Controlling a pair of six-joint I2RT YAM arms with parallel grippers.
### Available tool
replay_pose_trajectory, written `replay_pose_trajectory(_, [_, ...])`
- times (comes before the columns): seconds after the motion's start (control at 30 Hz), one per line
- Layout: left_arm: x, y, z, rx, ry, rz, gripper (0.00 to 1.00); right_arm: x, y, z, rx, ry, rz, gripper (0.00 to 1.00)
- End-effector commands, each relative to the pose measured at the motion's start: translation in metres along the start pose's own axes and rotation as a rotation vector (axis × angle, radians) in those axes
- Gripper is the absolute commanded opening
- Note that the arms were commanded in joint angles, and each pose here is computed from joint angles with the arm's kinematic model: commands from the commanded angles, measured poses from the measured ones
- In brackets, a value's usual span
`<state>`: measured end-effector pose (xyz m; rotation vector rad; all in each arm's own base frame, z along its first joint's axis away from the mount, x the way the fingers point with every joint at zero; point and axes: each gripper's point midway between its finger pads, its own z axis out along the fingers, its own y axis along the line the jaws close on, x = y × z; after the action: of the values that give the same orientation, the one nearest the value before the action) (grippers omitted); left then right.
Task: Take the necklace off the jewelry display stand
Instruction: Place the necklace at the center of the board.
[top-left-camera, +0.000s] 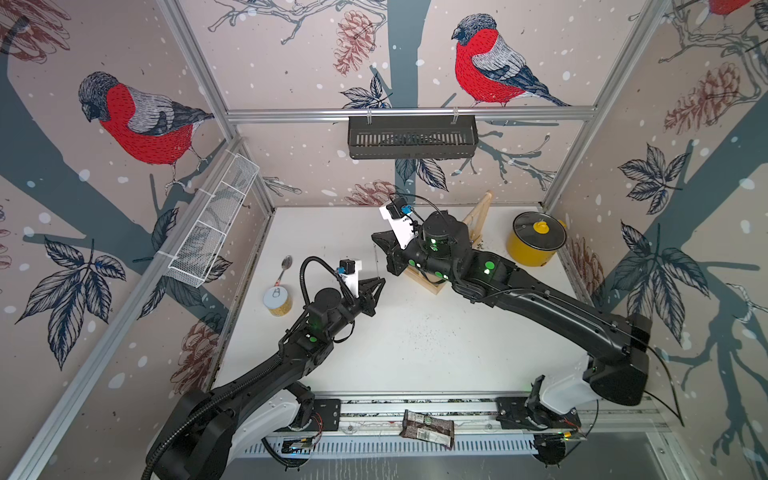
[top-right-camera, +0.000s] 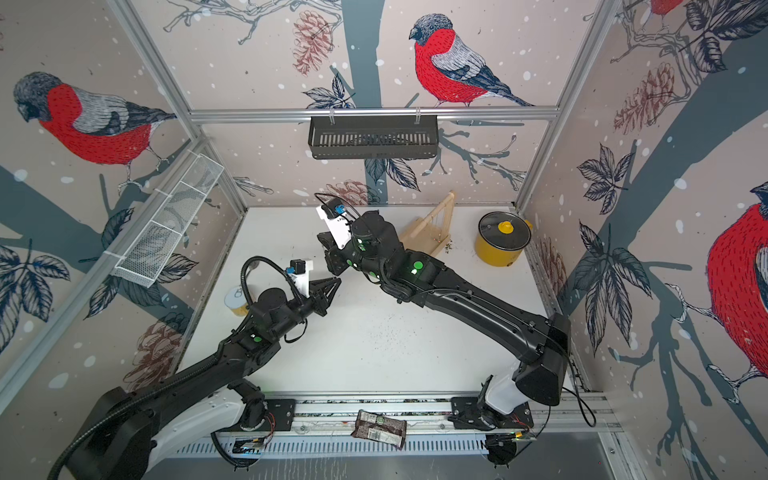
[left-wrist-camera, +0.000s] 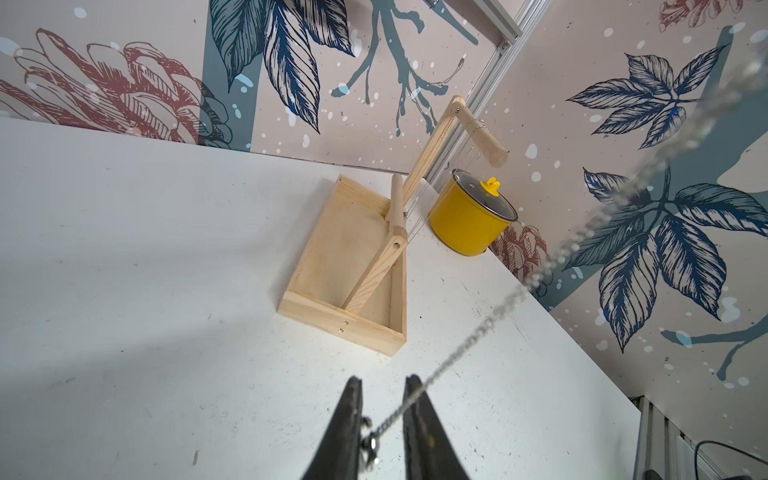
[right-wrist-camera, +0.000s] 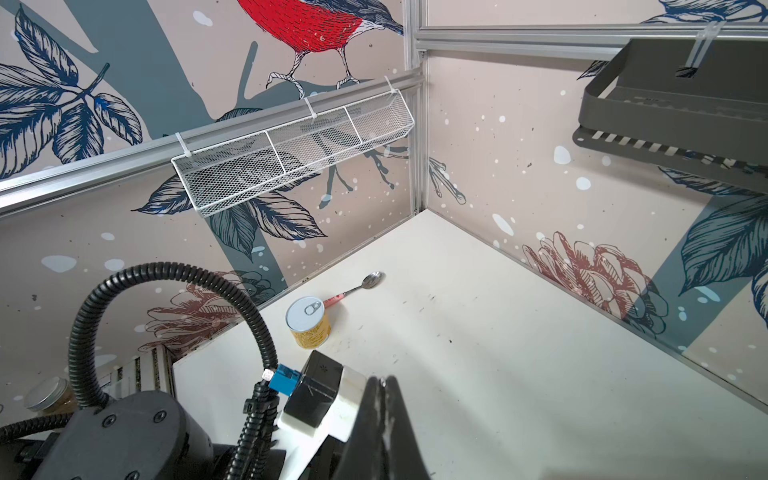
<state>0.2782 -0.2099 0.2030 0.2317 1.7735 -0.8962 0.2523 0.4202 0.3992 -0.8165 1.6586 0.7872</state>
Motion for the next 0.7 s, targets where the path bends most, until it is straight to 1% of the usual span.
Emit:
replay_pose_trajectory(0.0, [-0.0066,-0.0024,-0.0014,0.010,-0.032,0.004,0.22,-0.0134,0.0006,-0.0029,0.004,-0.047,-0.008,0.04])
replay_pose_trajectory(0.3, [-0.0032,-0.0007,-0.0012,0.005,-0.026,0.002,0.22,-0.0148,0.0015,-0.0033,-0.001,-0.050,-0.004,0.04])
replay_pose_trajectory(0.67, [0.0000,0.0004,-0.0012,0.003,-0.015,-0.008,0.16,-0.0134,0.0014,-0.0031,-0.002,-0.048,-0.003,0.04])
